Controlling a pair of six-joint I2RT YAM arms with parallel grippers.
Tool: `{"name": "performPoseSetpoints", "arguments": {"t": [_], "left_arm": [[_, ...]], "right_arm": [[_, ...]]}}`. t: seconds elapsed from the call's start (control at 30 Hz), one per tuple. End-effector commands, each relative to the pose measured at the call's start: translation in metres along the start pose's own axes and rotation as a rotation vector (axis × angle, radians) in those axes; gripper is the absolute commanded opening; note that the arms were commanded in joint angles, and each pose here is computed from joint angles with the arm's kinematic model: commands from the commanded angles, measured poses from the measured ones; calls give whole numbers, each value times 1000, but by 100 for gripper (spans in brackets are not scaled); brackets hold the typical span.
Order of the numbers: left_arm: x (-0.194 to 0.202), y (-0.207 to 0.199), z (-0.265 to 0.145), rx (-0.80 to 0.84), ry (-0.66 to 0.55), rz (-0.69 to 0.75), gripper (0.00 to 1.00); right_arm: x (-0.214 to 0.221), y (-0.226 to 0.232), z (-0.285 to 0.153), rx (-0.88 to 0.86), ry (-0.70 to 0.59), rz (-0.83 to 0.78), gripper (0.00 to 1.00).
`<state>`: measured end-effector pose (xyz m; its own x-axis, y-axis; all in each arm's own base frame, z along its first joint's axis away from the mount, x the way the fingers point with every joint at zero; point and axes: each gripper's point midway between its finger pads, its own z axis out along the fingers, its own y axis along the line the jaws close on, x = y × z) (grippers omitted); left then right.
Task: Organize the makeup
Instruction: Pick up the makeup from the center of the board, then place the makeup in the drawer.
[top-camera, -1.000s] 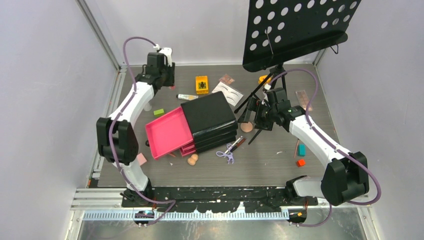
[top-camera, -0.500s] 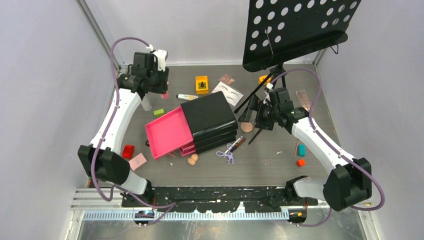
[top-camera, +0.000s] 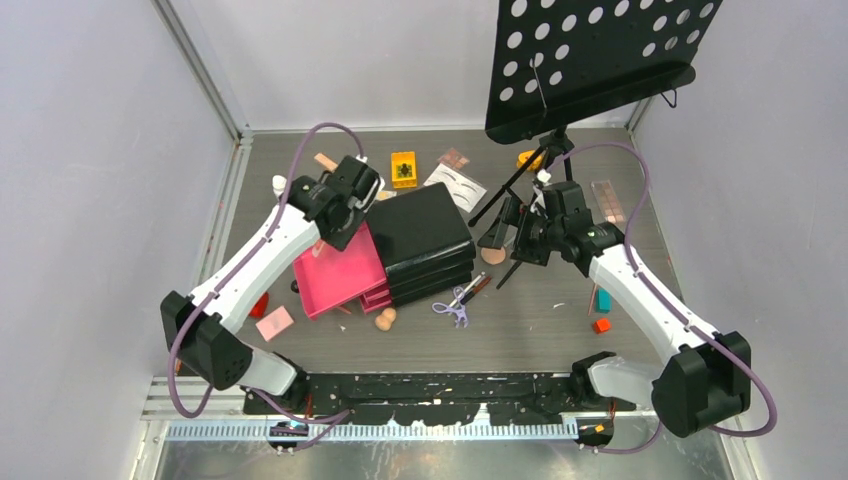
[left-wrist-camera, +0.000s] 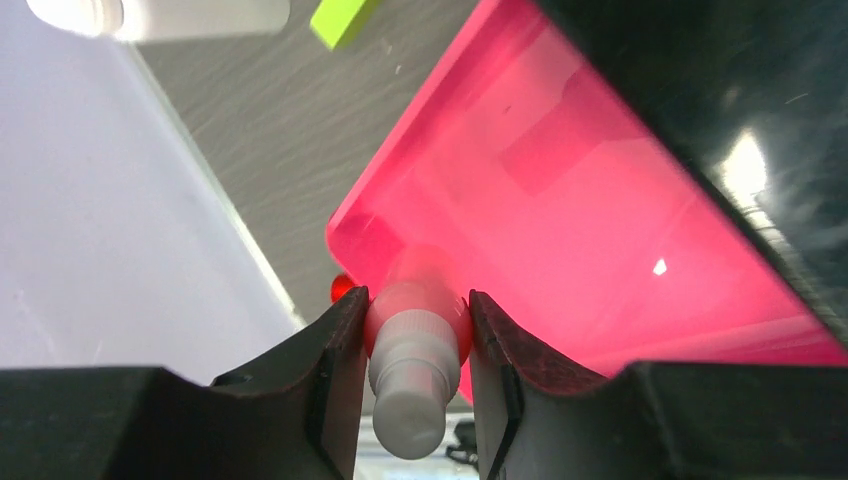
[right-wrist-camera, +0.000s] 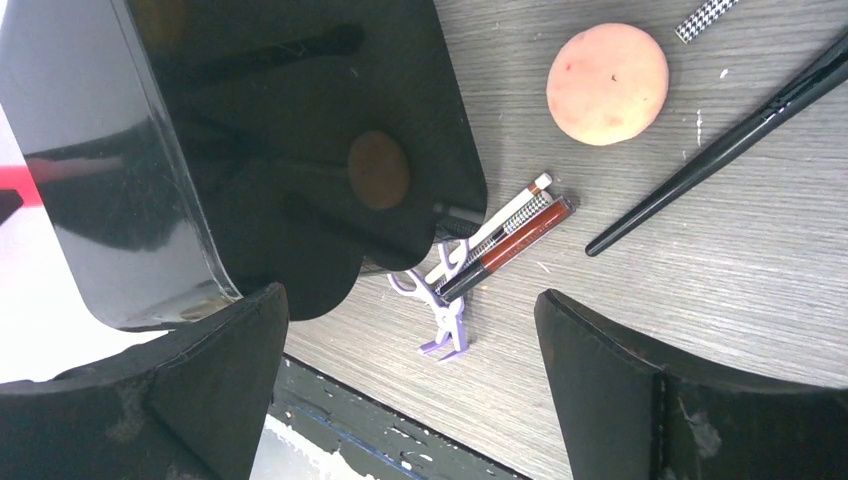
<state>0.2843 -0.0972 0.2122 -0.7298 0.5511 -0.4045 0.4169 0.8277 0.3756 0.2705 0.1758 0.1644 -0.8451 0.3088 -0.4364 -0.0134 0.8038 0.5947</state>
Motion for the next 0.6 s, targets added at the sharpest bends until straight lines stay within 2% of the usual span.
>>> {"name": "performPoseSetpoints", "arguments": {"t": [0.0, 0.13, 0.23, 0.4, 0.47, 0.57], "left_arm": [[24, 22, -5, -139, 54, 55, 0], [23, 20, 4, -144, 22, 60, 0], [24, 17, 12, -141, 27, 80, 5], [28, 9, 28, -135, 65, 111, 18], [29, 8, 33, -143, 73, 117, 29], [29, 7, 37, -149, 79, 128, 39]], "right_arm": [[-4, 10, -7, -43, -37, 1, 98], [-3, 10, -8, -45, -38, 4, 98], [-3, 11, -10, -46, -41, 4, 97], [-2, 10, -11, -41, -45, 7, 97], [-3, 10, -11, -41, -46, 8, 97], [-3, 10, -12, -39, -48, 10, 97]]}}
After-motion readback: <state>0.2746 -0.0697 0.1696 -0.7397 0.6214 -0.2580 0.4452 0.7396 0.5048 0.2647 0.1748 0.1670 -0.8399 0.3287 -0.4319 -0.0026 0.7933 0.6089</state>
